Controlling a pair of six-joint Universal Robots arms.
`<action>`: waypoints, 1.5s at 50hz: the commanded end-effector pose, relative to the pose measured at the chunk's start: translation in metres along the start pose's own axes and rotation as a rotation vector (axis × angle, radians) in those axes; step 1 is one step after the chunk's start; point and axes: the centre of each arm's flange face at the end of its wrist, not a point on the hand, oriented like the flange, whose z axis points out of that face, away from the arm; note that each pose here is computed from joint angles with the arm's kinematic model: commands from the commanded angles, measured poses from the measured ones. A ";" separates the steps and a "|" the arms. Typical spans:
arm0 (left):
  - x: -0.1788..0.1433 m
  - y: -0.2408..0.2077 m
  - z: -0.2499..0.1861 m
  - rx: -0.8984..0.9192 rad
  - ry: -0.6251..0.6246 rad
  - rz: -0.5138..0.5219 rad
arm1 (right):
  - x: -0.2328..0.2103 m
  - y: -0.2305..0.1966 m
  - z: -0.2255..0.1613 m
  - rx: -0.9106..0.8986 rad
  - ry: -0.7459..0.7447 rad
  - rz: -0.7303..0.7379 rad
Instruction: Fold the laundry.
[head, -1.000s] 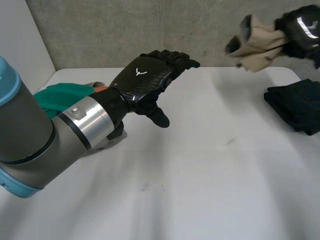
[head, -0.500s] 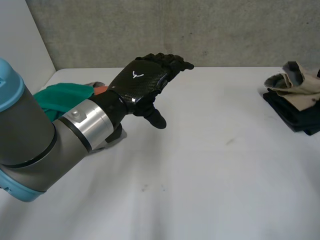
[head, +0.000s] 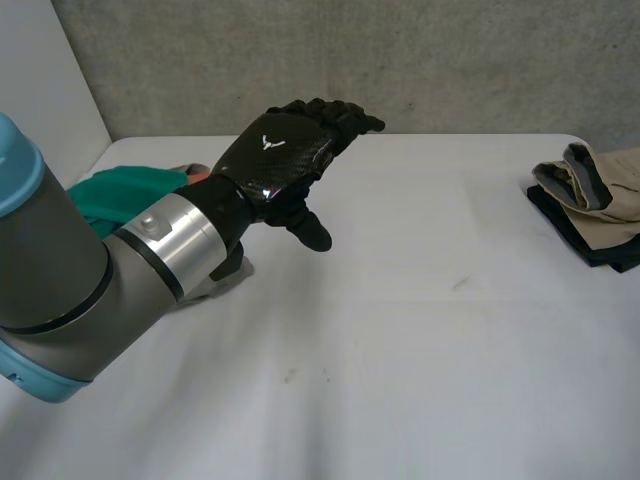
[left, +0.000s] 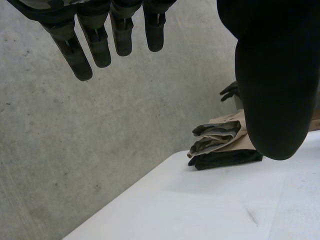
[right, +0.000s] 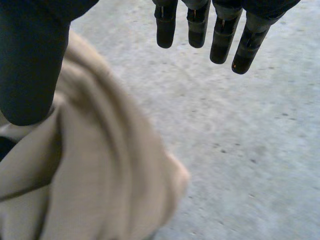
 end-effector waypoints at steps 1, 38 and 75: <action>0.002 -0.010 0.000 0.029 0.006 0.013 | 0.043 -0.033 -0.035 -0.090 0.218 0.047; -0.060 -0.025 0.006 0.071 -0.162 0.073 | -0.312 -0.248 0.018 -0.246 -0.263 0.191; -0.258 0.085 -0.015 -0.249 -0.806 0.619 | -0.337 -0.201 -0.017 -0.577 -0.168 -0.058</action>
